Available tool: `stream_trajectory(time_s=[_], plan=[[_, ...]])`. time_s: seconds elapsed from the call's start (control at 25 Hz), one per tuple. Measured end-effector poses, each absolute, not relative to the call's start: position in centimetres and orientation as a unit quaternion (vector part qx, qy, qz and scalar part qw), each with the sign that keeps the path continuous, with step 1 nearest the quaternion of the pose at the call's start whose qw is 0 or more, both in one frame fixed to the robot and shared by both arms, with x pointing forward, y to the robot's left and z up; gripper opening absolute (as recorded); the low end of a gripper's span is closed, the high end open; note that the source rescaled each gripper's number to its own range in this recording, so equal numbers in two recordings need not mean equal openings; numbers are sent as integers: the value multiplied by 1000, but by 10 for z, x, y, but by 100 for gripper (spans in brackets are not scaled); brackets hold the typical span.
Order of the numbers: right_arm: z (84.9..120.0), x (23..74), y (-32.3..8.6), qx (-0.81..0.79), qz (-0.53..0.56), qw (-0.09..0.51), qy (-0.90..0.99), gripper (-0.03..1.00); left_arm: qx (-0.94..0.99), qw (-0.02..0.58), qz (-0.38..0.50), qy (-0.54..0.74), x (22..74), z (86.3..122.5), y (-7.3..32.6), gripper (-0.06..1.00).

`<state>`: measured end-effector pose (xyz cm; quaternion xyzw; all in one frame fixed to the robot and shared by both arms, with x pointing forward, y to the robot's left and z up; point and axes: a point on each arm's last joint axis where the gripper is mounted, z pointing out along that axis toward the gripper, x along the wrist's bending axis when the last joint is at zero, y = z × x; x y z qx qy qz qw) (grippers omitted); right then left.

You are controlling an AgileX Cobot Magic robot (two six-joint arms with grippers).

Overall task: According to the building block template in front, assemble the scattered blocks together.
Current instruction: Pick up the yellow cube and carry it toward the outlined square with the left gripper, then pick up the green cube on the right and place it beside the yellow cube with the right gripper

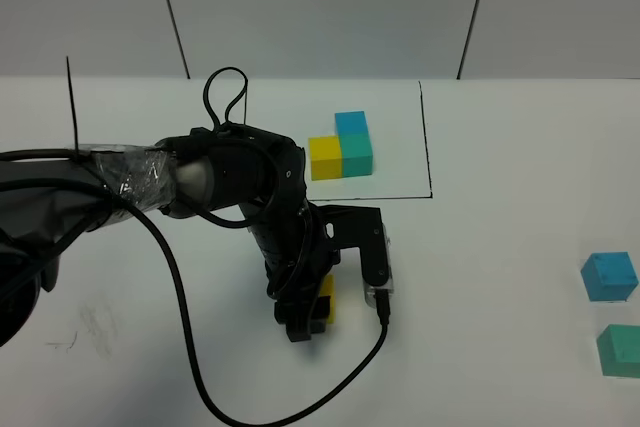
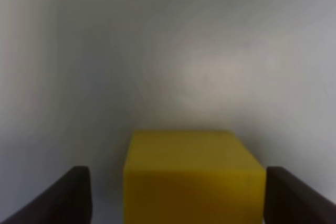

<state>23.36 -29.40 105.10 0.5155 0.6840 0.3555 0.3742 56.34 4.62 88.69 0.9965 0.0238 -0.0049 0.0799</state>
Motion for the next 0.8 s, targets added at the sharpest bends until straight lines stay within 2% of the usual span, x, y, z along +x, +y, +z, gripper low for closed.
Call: stream_trajectory(time_s=[0.12, 0.24, 0.52, 0.8], plan=[[1051, 234, -294, 515, 356, 374, 684, 0, 996, 84, 3, 30, 564, 894, 46, 82], [1051, 234, -294, 515, 356, 374, 684, 0, 994, 96, 18, 39, 564, 911, 47, 95], [1051, 234, -294, 516, 356, 374, 684, 0, 985, 135, 68, 79, 557, 975, 53, 100], [1051, 234, -294, 516, 356, 374, 684, 0, 956, 179, 189, 136, 533, 1079, 85, 100]])
